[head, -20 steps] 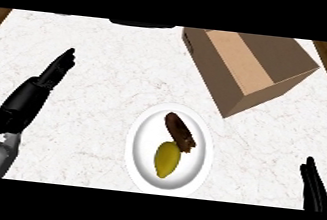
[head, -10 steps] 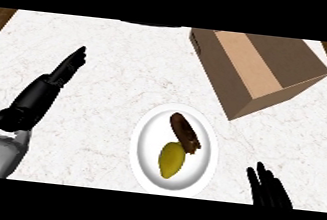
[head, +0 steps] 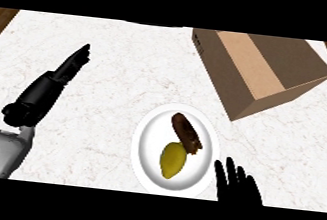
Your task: Pick the lemon from the plate and place it in the cardboard box
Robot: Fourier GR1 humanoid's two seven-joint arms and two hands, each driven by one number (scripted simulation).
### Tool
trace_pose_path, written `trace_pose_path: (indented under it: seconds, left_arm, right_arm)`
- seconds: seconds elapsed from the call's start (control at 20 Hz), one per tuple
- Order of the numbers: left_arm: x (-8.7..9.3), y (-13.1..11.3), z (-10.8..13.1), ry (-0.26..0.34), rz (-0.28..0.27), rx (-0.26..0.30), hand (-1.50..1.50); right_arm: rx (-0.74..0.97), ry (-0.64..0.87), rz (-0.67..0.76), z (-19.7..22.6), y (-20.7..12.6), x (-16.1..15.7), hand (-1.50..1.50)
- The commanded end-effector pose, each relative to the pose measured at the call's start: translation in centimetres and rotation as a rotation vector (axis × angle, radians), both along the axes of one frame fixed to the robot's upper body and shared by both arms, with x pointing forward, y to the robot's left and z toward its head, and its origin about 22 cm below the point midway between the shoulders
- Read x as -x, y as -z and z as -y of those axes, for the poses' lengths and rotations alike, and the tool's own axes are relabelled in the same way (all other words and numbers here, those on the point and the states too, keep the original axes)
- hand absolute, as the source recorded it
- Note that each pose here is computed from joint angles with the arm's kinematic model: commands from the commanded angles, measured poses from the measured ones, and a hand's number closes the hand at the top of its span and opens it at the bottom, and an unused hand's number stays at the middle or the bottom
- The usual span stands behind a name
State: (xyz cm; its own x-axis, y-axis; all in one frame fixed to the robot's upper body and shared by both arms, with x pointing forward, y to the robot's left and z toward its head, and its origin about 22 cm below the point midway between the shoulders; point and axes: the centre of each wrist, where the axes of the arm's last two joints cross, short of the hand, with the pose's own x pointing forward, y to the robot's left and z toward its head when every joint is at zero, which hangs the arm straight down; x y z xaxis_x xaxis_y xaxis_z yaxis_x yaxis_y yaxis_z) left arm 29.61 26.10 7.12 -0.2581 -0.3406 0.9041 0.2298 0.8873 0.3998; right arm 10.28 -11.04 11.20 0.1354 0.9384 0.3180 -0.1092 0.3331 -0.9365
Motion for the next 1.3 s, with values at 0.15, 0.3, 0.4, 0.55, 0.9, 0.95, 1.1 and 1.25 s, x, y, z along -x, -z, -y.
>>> trace_pose_path:
  seconds: [0.15, 0.3, 0.4, 0.55, 0.9, 0.95, 1.1, 1.25]
  left_arm:
    - [0.6, -0.8, -0.8, 0.007, -0.003, -0.021, 0.00]
    - [-1.0, -0.6, -0.6, 0.000, 0.008, 0.004, 0.00]
    - [-0.3, 0.0, -0.7, 0.004, -0.002, 0.007, 0.00]
    - [0.5, 0.5, -0.2, 0.003, 0.000, -0.001, 0.00]
    - [0.5, 0.6, -0.1, -0.008, -0.003, -0.004, 0.00]
    - [0.2, 0.2, 0.8, 0.014, -0.002, -0.003, 0.00]
    - [0.3, 0.0, -0.1, 0.002, 0.004, -0.008, 0.00]
    - [1.0, 0.4, -0.2, 0.006, 0.002, -0.001, 0.00]
  right_arm:
    - [-0.037, 0.033, -0.094, -4.9, -0.4, -0.4, -1.50]
    - [0.010, 0.067, -0.103, -4.8, 0.3, -2.1, -1.50]
    - [0.011, 0.100, -0.094, -4.6, 1.0, -3.1, -1.50]
    - [0.006, 0.097, -0.085, -5.0, 0.4, -2.6, -1.50]
    - [0.073, 0.125, -0.138, -4.2, 2.8, -3.8, -1.50]
    - [0.051, 0.128, -0.154, -4.2, 2.1, -3.9, -1.50]
    - [0.054, 0.141, -0.144, -4.1, 2.3, -3.9, -1.50]
    - [0.061, 0.139, -0.143, -4.4, 3.2, -3.6, -1.50]
